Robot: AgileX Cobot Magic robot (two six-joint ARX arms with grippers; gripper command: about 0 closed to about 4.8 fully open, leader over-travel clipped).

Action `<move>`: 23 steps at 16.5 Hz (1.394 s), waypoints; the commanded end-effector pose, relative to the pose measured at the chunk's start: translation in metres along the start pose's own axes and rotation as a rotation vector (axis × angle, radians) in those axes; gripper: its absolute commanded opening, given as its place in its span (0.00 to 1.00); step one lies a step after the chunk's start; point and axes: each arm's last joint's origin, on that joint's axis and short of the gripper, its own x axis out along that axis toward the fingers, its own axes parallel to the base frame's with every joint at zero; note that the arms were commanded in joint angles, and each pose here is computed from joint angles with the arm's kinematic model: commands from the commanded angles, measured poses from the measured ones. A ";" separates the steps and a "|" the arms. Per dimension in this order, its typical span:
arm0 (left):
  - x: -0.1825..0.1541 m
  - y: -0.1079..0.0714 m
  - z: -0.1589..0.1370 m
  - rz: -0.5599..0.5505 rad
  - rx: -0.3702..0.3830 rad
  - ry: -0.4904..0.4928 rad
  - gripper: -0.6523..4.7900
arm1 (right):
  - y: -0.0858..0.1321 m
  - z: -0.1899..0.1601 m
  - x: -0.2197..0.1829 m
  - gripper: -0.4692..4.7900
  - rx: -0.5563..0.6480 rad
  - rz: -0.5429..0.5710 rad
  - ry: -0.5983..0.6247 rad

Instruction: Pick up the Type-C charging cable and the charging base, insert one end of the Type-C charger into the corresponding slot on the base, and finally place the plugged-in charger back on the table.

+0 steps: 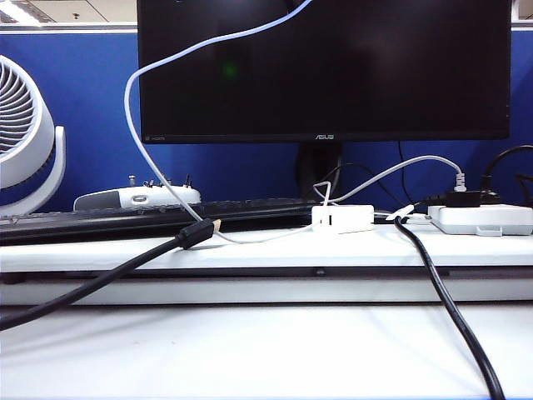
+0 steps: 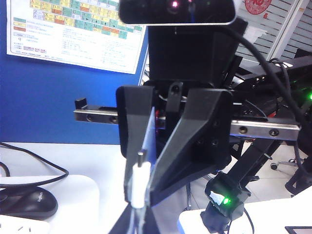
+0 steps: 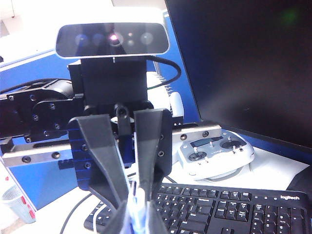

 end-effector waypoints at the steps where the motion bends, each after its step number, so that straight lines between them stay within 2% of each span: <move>1: 0.001 -0.003 0.005 -0.009 0.026 -0.005 0.11 | 0.001 0.003 0.000 0.19 -0.012 -0.006 -0.014; 17: 0.002 -0.003 0.005 -0.009 0.026 -0.004 0.11 | 0.003 0.007 0.000 0.19 -0.035 0.007 -0.048; 19: 0.002 -0.003 0.005 -0.009 0.026 -0.004 0.11 | 0.003 0.007 0.000 0.09 -0.035 0.007 -0.047; 22: 0.002 -0.003 0.005 -0.009 0.025 -0.004 0.11 | 0.003 0.007 0.000 0.09 -0.035 0.010 -0.046; 23: 0.002 -0.003 0.005 -0.009 0.007 -0.004 0.18 | 0.003 0.007 0.000 0.09 -0.036 0.011 -0.046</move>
